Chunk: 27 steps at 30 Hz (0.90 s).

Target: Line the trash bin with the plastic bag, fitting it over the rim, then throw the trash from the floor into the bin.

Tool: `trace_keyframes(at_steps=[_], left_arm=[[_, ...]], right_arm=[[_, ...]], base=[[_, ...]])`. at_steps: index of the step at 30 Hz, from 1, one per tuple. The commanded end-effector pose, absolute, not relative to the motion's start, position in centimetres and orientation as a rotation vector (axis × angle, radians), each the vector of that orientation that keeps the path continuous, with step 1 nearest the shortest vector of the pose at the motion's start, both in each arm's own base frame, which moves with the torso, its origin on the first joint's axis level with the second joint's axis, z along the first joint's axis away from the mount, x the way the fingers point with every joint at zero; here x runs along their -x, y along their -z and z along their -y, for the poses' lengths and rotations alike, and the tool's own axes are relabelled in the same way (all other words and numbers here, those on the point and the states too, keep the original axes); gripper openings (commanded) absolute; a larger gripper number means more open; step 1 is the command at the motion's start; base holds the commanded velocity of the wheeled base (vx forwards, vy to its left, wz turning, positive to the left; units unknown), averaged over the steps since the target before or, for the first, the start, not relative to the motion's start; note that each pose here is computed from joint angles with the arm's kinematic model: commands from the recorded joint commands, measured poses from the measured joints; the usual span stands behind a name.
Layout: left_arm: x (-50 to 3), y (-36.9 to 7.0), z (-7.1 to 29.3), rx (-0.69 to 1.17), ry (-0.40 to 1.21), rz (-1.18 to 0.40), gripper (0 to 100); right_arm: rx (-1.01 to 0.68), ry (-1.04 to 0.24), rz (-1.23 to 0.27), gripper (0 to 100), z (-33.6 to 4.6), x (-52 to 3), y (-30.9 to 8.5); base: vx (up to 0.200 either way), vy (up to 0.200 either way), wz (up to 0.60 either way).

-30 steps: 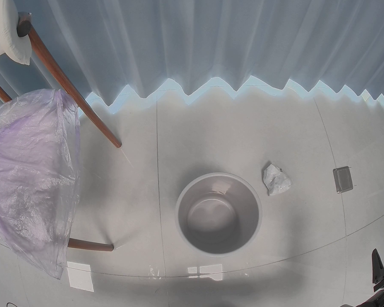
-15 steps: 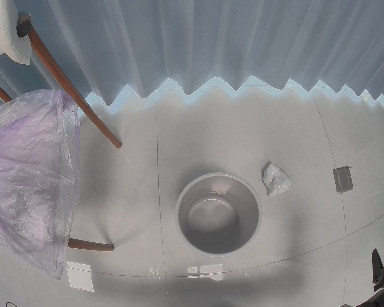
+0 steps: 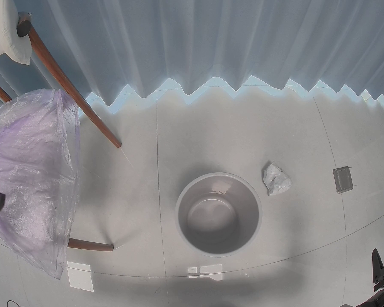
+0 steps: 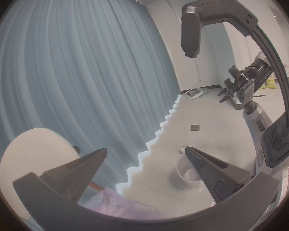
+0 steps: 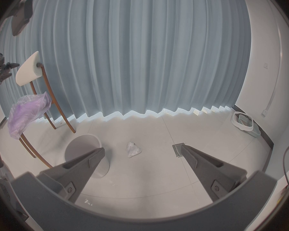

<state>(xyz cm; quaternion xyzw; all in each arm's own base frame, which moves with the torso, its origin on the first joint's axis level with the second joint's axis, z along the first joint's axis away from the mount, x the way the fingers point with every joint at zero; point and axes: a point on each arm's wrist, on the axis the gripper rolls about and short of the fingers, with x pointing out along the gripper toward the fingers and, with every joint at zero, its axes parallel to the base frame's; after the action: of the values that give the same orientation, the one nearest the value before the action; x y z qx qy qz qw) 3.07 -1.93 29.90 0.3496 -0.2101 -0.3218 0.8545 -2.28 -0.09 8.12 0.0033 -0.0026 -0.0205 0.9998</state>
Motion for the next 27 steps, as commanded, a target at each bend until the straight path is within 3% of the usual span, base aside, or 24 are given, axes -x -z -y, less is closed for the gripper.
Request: trace_keyframes(at_steps=[1,19,27], left_arm=[[-5.6,-30.1,3.0,-0.747,0.760,0.407,100],[-6.5,-29.5,3.3,-0.756,0.786,0.339,100],[-6.0,-28.4,4.7,-0.754,0.897,0.288,100]], right_arm=[[-0.008,0.043,0.005,100,0.1,2.3,-7.6],[-0.008,0.043,0.005,100,0.1,2.3,-7.6],[-0.008,0.043,0.005,100,0.1,2.3,-7.6]], base=[[0.000,0.000,0.00],[0.000,0.000,0.00],[0.000,0.000,0.00]])
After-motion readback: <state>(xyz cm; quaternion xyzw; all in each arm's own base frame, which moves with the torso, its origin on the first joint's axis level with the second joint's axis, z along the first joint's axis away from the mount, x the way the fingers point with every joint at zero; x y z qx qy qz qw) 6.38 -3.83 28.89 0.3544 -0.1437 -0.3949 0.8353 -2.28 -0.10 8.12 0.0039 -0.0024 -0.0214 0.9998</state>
